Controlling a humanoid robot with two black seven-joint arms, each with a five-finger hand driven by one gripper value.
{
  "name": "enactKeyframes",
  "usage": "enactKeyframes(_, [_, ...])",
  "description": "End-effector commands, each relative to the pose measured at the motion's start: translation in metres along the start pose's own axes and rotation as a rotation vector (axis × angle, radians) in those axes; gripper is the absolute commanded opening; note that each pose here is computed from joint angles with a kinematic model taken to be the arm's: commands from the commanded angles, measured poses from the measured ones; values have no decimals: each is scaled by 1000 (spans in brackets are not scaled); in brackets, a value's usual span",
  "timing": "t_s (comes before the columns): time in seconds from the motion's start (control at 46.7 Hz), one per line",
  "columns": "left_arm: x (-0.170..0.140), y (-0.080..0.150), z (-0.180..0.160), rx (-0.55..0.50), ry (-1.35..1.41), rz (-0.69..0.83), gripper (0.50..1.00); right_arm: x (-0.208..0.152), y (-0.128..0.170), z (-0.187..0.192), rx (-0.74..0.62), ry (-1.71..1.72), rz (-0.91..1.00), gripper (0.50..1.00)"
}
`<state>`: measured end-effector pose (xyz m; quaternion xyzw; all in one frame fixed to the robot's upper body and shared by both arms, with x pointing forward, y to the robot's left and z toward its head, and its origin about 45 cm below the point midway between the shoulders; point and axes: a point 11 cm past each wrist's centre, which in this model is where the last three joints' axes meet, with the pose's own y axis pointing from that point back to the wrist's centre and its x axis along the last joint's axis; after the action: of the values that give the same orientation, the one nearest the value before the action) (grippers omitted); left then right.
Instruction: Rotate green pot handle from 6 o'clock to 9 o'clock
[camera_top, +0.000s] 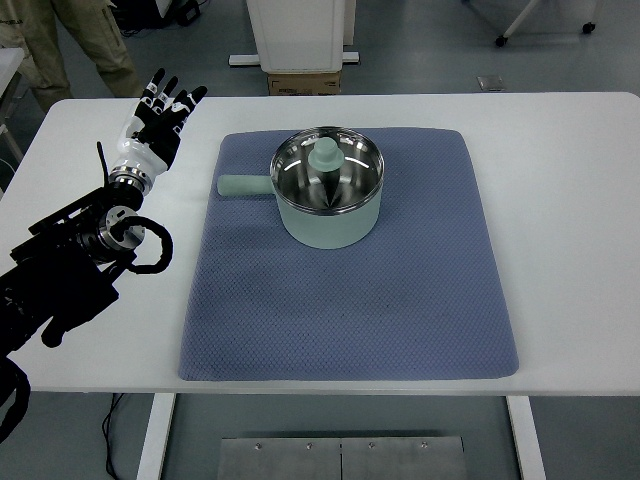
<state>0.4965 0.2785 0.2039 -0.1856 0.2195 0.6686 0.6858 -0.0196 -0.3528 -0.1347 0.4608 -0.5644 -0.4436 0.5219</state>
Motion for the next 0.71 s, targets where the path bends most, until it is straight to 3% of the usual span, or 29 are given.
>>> enactKeyframes(0.0, [-1, 2, -8, 12, 13, -1, 1000, 0, 0, -1, 1, 0, 0, 1000])
enactKeyframes(0.685, [-18, 2, -23, 24, 61, -21, 1000, -1, 0, 0, 1, 1, -5, 1000])
